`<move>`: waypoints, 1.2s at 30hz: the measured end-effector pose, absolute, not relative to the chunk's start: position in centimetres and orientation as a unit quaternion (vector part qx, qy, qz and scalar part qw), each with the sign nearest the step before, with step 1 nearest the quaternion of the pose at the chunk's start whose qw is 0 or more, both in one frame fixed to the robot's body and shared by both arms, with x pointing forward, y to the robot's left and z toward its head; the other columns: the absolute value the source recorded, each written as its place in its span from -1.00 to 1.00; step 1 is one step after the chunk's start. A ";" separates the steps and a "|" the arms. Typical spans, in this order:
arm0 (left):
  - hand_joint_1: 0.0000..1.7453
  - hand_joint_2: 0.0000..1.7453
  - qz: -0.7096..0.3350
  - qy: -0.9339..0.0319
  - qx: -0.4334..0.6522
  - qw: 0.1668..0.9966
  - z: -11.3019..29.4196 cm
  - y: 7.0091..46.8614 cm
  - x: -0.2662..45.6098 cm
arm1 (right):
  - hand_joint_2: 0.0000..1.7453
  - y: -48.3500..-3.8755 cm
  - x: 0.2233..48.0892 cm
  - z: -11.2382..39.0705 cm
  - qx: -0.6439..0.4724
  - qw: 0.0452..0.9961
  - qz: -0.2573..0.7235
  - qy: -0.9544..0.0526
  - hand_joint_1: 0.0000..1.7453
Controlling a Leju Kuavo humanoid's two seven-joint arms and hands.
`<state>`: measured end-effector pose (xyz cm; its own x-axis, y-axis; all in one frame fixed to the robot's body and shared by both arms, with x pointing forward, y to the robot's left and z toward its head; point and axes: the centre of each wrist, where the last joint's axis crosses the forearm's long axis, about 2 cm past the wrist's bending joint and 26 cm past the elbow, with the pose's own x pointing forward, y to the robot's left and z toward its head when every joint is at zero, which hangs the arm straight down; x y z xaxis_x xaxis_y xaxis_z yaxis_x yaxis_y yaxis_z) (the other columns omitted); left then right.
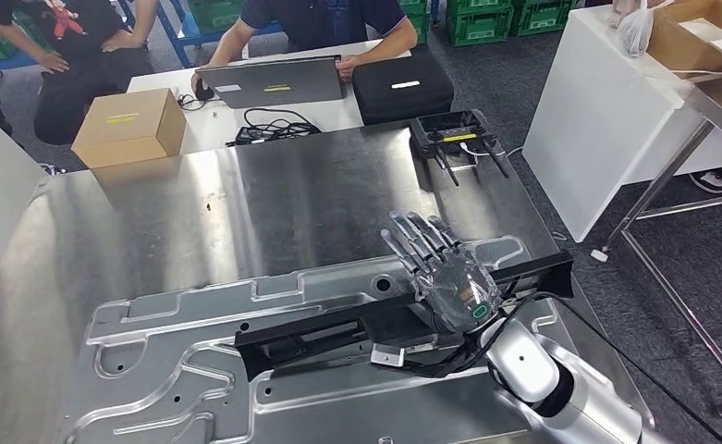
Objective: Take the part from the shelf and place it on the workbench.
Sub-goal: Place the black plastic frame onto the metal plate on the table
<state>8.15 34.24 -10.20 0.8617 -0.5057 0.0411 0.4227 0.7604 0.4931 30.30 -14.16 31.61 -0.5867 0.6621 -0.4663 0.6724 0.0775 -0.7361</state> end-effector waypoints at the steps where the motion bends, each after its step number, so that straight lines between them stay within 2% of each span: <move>1: -1.00 1.00 -0.248 -0.086 0.243 0.934 -10.2 34.5 8.2 | -1.00 -14.1 30.3 31.6 0.447 -0.002 -0.511 0.734 -1.00; 7: -1.00 1.00 -0.247 -0.078 0.262 0.930 -9.9 36.5 8.3 | -1.00 -13.9 29.9 31.4 0.423 -0.021 -0.534 0.732 -1.00; 22: -1.00 1.00 -0.262 -0.021 0.299 0.917 -8.8 41.9 8.5 | -1.00 -16.6 30.1 30.4 0.453 -0.052 -0.540 0.707 -1.00; 36: -1.00 1.00 -0.274 -0.072 0.284 0.916 -8.8 40.6 8.7 | -1.00 -17.2 30.1 30.6 0.451 -0.071 -0.499 0.736 -1.00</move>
